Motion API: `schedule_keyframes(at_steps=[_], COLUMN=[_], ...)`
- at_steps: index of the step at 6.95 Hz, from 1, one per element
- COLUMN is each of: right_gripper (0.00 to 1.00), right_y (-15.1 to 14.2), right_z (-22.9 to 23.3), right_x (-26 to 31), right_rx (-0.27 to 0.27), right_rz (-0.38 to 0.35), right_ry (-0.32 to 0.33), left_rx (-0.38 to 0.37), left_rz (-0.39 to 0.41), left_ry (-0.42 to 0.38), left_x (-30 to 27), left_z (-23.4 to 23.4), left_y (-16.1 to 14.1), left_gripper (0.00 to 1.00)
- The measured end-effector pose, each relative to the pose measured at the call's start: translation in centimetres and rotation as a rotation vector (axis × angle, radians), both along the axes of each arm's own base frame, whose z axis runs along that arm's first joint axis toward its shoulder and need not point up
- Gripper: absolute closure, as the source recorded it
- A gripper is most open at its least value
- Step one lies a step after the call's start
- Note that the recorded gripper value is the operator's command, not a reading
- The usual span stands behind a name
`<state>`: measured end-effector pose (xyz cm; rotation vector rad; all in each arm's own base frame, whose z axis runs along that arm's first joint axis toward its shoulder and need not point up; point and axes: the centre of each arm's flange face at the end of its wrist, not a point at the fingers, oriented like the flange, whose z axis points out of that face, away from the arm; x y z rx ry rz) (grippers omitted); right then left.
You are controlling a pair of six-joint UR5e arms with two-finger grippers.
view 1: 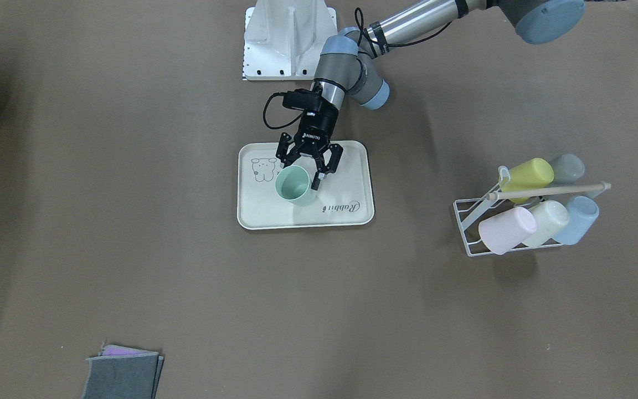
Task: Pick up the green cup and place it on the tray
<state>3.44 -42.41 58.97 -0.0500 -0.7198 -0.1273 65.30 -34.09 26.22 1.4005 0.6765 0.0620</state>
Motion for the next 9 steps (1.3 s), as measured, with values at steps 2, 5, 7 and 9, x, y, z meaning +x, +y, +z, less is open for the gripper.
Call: schedule_keyframes(at_steps=[2, 5, 7, 9], right_gripper=[0.0, 0.0, 0.0, 0.0], right_y=[0.0, 0.0, 0.0, -0.1], right_z=[-0.1, -0.1, -0.1, -0.2], right_x=[0.0, 0.0, 0.0, 0.0], right_rx=[0.002, 0.003, 0.005, 0.005], right_rz=[0.0, 0.0, 0.0, 0.001], right_ry=[-0.002, -0.003, -0.003, -0.003], left_rx=[-0.002, -0.004, -0.004, -0.004], left_rz=[0.0, 0.0, 0.0, 0.0], left_ry=[-0.003, -0.012, -0.015, -0.011], left_x=[0.0, 0.0, 0.0, -0.1], left_z=[0.3, 0.9, 1.1, 1.1], left_y=[0.0, 0.0, 0.0, 0.0], left_gripper=[0.18, 0.18, 0.17, 0.15])
